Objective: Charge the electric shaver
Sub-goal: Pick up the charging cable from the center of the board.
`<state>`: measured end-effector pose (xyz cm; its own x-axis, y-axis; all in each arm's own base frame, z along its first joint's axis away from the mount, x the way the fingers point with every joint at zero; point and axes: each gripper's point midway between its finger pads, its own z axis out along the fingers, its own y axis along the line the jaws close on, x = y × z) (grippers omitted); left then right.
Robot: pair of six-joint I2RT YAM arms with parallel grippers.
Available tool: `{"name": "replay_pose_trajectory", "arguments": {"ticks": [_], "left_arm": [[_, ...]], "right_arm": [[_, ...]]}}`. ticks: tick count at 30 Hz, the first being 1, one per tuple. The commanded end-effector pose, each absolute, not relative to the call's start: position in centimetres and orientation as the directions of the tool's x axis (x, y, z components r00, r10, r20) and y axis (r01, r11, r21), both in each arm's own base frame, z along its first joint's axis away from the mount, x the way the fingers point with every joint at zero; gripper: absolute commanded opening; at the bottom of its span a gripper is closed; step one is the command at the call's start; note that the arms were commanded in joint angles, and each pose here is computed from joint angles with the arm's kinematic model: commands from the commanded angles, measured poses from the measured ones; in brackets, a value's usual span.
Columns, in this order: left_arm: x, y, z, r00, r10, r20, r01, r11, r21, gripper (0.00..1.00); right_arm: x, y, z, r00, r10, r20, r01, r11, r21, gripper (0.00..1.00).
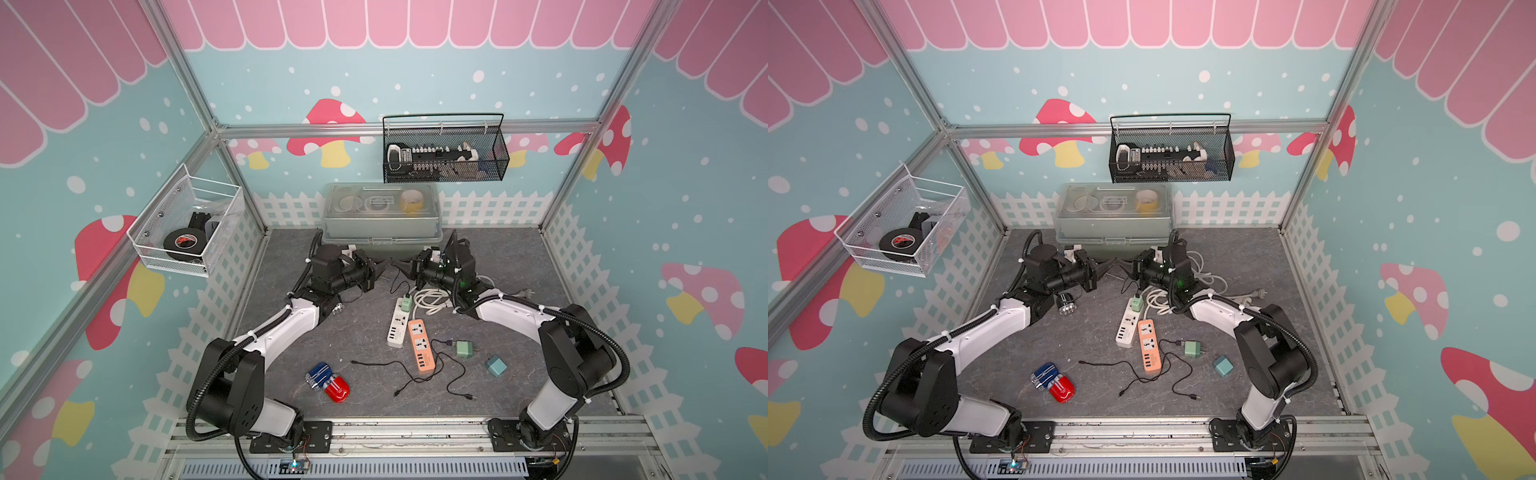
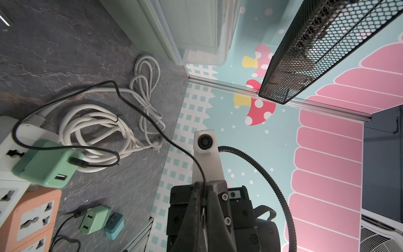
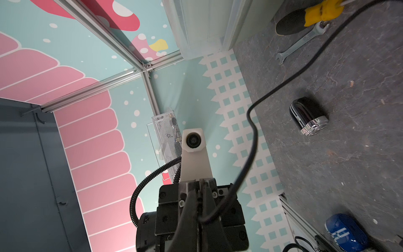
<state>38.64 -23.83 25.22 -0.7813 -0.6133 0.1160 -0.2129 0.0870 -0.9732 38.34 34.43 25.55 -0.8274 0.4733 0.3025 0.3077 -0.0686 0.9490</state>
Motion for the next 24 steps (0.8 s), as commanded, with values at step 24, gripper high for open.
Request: {"name": "replay_pose_trajectory", "arguments": {"ticks": [24], "left_arm": [[39.9,-23.4,24.7,-0.763,-0.642,0.083,-0.209,0.122,-0.97,0.19]], "right_arm": [[37.9,34.3,25.6,-0.826,0.47,0.31,0.311,-0.078,0.947,0.0]]}}
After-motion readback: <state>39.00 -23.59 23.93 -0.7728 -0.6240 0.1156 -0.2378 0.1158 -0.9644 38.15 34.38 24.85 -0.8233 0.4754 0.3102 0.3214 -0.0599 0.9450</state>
